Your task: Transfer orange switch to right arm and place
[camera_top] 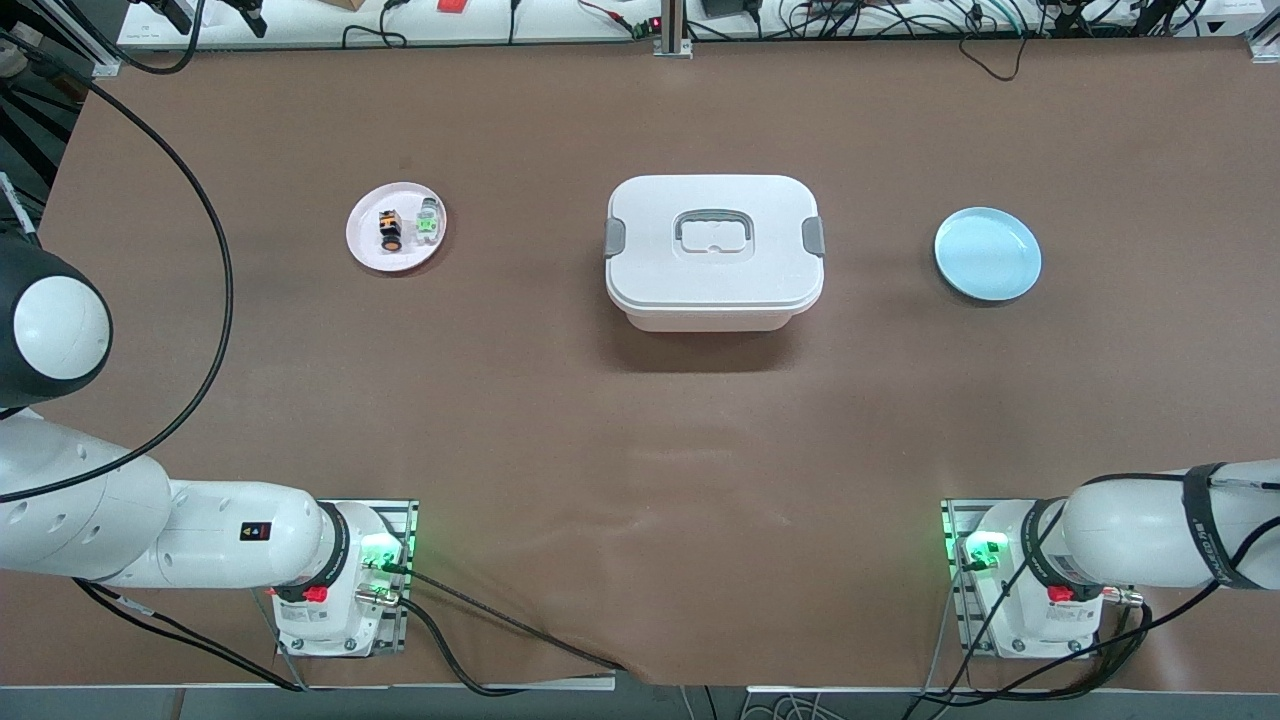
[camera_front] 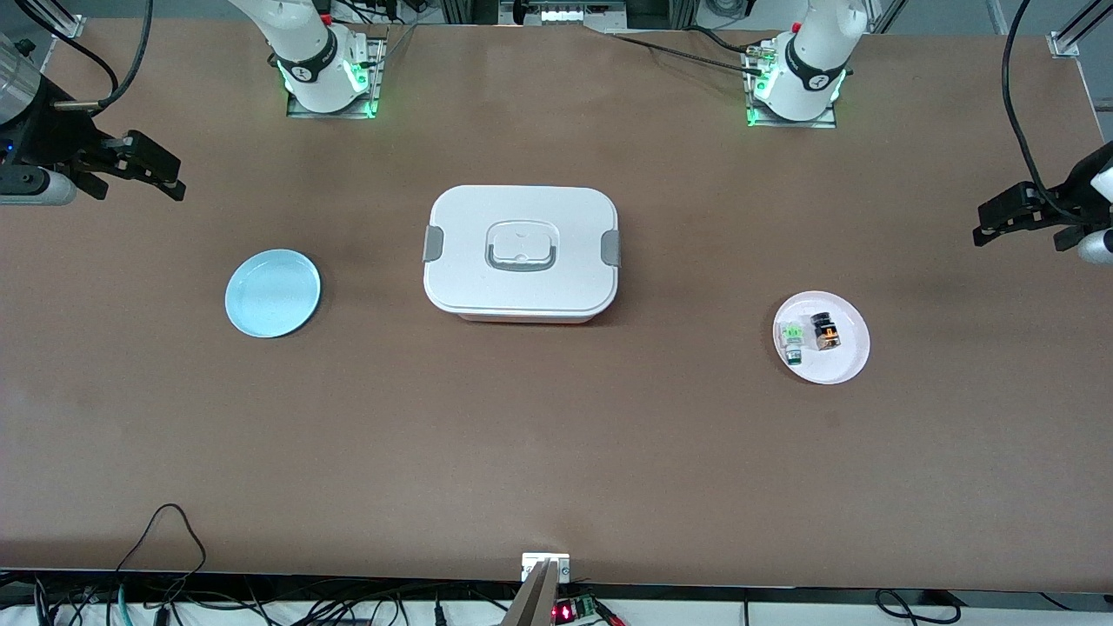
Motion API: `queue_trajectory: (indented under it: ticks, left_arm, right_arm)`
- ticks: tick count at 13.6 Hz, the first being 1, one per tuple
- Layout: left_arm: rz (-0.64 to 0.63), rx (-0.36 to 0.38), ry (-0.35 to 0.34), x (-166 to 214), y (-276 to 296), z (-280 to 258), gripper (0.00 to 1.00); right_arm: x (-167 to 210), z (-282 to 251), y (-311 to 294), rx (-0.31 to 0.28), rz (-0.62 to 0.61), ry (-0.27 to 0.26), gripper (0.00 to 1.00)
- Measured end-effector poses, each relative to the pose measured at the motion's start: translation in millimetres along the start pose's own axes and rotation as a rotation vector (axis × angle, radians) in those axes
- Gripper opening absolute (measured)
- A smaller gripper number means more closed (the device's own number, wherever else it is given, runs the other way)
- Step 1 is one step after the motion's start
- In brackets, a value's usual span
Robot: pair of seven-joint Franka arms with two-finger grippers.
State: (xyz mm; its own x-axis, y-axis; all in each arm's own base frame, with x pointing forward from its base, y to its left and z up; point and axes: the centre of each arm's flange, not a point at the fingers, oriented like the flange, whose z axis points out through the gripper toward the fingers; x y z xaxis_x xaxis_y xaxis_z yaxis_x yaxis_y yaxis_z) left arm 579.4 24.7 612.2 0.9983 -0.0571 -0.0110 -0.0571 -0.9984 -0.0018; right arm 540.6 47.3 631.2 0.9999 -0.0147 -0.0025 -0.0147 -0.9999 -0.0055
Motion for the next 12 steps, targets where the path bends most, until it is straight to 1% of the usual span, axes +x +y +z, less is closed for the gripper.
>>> queue_trajectory:
  ticks: [12]
  left_arm:
    - [0.0, 0.001, 0.008, 2.5, -0.3, -1.9, 1.0]
  right_arm:
    - [0.0, 0.0, 0.2, 0.0, 0.0, 0.0, 1.0]
